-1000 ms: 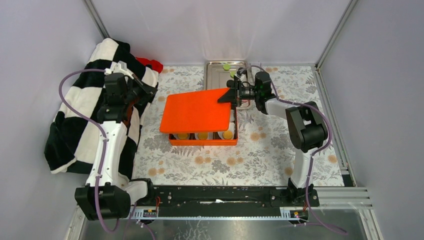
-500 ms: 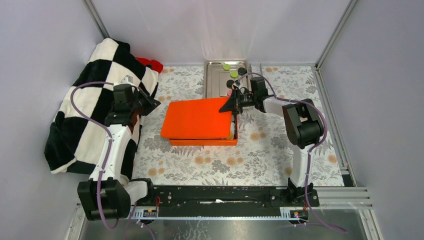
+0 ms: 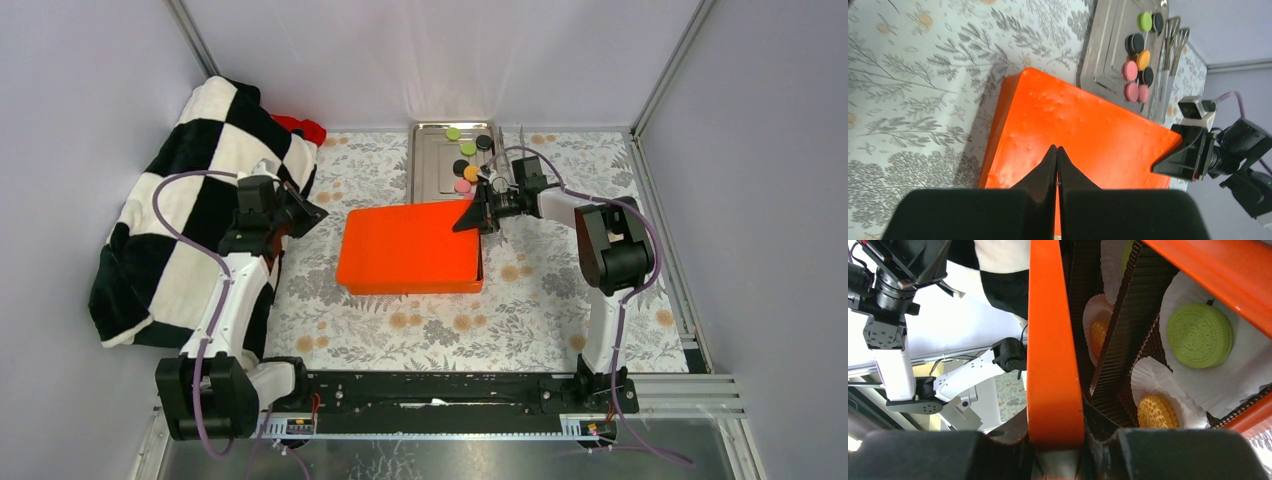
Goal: Pack the cookies
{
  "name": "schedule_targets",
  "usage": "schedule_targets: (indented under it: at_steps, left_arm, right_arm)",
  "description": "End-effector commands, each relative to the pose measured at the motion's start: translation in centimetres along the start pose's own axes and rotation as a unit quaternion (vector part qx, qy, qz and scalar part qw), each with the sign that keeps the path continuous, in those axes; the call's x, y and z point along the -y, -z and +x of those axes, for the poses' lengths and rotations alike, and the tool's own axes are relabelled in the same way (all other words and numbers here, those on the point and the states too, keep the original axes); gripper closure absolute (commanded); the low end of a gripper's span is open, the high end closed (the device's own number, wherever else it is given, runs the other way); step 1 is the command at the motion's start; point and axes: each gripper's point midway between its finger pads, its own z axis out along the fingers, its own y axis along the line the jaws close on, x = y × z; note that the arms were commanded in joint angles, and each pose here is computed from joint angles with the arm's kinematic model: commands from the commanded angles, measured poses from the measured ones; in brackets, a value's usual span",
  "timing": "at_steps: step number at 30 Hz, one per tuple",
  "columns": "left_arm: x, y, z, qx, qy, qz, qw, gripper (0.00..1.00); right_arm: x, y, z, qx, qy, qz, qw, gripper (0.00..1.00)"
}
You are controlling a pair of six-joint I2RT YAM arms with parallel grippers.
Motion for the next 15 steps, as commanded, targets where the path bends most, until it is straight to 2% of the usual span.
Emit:
schedule_targets:
  at_steps: [1,8,11,13,15]
  left_arm:
    - [1.0,-1.5,2.0,0.0,-0.012,0.017,1.0,1.0]
    - [3.9,-4.6,10.1,-0.032,-0.048,0.063,0.996,1.0]
    - [3.8,-5.6,12.6,-0.055,-0.056,0.059,0.995,1.0]
    - [3.3,-6.1,14.0,-0.07,-0.057,0.052,0.995,1.0]
    - [2.9,-6.4,15.2,-0.079,-0.054,0.053,0.994,1.0]
  right_arm:
    - [3.1,1.4,0.1,0.019,-0.044,0.082,0.996,1.0]
    - [3.7,2.1,-0.5,0.031,-0.04,0.102,0.994,0.94]
    - [3.7,2.4,-0.9,0.039,-0.035,0.11,0.993,0.92]
    - [3.7,2.8,-1.3,0.051,-0.032,0.118,0.991,0.89]
    - [3.6,3.2,-1.8,0.063,-0.03,0.125,0.99,0.82]
